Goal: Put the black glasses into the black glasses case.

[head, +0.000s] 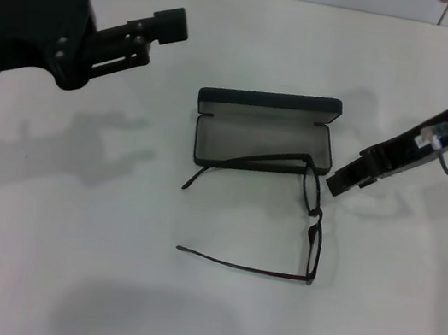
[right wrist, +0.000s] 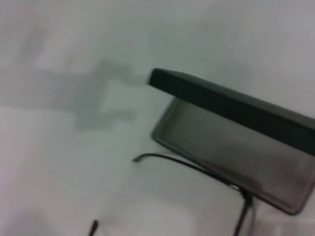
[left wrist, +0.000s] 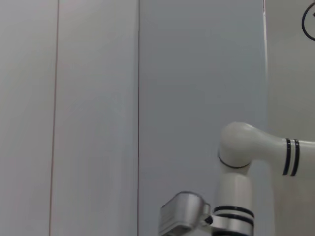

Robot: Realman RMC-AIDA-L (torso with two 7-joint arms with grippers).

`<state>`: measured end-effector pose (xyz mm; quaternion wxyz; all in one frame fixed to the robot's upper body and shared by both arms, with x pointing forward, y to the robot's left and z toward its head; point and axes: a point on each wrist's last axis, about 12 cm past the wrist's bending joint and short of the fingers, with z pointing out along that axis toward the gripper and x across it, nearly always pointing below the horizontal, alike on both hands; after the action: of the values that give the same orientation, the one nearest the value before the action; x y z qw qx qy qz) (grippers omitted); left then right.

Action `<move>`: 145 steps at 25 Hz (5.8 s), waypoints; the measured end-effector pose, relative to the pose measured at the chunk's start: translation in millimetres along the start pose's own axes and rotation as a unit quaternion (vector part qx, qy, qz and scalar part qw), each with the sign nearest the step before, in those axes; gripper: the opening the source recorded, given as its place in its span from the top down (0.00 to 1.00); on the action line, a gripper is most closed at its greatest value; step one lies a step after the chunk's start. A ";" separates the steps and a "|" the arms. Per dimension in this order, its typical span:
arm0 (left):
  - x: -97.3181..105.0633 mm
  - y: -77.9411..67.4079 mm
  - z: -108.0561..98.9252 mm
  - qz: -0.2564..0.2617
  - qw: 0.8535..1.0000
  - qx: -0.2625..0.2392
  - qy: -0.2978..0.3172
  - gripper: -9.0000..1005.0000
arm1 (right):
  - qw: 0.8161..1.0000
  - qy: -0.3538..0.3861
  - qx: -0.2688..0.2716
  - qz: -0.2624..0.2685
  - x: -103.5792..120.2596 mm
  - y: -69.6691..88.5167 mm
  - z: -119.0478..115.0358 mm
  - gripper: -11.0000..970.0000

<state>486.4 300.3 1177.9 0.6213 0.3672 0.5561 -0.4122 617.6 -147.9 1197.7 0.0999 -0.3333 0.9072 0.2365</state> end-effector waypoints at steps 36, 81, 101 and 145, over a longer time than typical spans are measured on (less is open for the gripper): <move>26.8 -1.0 -16.1 0.003 0.999 0.031 -0.018 0.52 | 0.996 0.016 -0.003 0.088 -12.1 4.7 60.5 0.50; 32.3 10.8 -15.1 -0.010 0.999 0.003 -0.051 0.52 | 0.995 -0.029 0.037 -0.090 16.9 11.9 56.4 0.89; 53.7 -14.2 39.8 -0.115 0.976 0.140 -0.122 0.78 | 0.905 -0.308 -0.065 -0.286 80.0 -1.3 18.4 0.89; 75.9 -31.8 75.3 -0.164 0.960 0.190 -0.125 0.94 | 0.805 -0.439 -0.211 -0.339 78.1 22.1 0.5 0.89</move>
<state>489.5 211.2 1111.0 0.5287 0.3277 0.4378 -0.6492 544.0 -176.5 1178.8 0.4883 -0.4935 0.5231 0.4943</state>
